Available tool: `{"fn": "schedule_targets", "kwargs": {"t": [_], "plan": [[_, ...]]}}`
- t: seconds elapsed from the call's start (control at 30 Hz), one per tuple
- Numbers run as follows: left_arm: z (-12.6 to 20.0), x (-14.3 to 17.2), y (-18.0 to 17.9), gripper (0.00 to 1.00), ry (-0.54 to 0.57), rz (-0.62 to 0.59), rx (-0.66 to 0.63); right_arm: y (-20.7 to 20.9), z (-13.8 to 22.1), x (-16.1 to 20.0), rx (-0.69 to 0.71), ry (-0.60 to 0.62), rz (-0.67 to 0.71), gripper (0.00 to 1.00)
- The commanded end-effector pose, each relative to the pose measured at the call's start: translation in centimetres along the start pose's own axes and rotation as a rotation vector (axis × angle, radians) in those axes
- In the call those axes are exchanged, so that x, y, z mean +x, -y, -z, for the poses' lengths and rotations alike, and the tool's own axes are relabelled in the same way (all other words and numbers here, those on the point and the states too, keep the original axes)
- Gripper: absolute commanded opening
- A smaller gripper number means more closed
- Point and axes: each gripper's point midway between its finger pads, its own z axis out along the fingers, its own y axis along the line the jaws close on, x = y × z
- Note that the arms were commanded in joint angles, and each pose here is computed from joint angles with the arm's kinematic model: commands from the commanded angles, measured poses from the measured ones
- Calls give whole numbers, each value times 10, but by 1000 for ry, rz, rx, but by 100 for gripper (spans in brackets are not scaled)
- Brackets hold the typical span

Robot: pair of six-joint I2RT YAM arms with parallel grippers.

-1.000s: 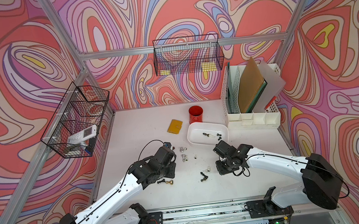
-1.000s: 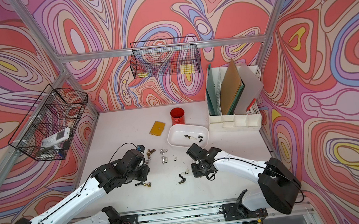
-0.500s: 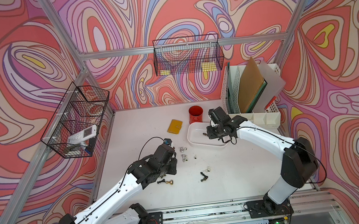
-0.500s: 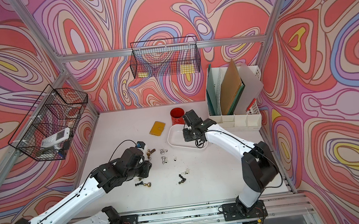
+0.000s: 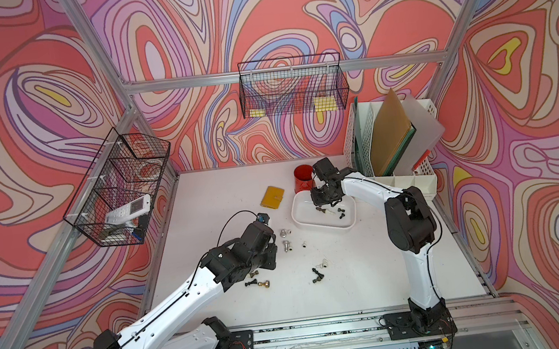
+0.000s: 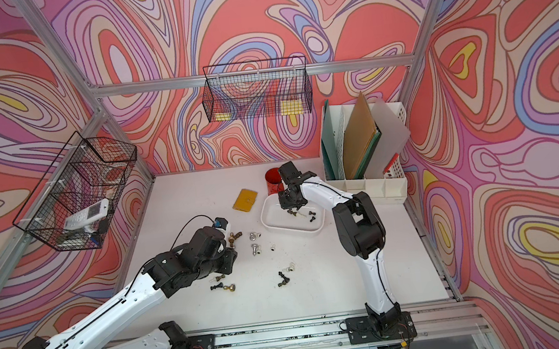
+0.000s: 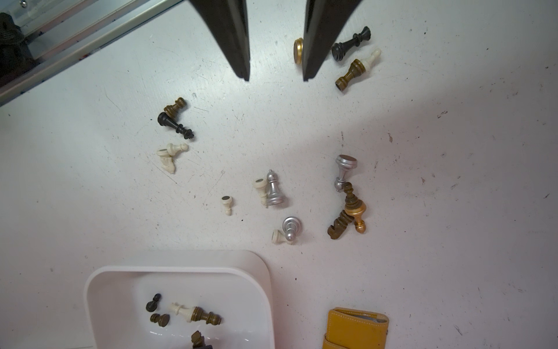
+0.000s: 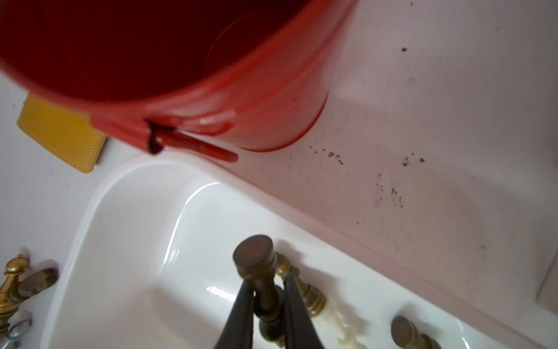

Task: Put the chess pieces into the storage box
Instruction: Place the chess piece in the storage box, then pick up the chess piece at the center of the board.

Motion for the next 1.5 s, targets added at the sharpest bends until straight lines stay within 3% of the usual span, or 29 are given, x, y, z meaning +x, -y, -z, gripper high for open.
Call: {"fn": "schedule_targets", "kwargs": {"t": [0.0, 0.27, 0.63, 0.73, 0.93, 1.03, 1.17, 1.33, 1.47], "plan": [[0, -3, -1, 35, 6, -18, -12, -5, -8, -5, -25, -8, 15, 11], [2, -3, -1, 35, 7, -20, -12, -11, 1, -14, -45, 6, 10, 24], [15, -13, 0, 35, 31, -74, -6, -29, 115, -32, -139, 217, 1, 26], [13, -11, 9, 35, 28, -91, 46, -32, 148, -28, -171, 281, 1, 26], [13, -2, 8, 35, 22, -144, 59, -29, 178, 3, -209, 356, 16, 26], [15, 4, -4, 35, 7, -82, 5, -24, 183, 19, -215, 379, 9, 26], [8, 31, -8, 35, -102, 23, -4, -19, 180, 35, -215, 379, -3, 27], [-17, 74, -8, 36, -258, 278, -30, -25, 171, 43, -262, 355, -15, 27], [-38, 93, -13, 37, -242, 424, -58, -30, 167, 43, -294, 354, -24, 27]]}}
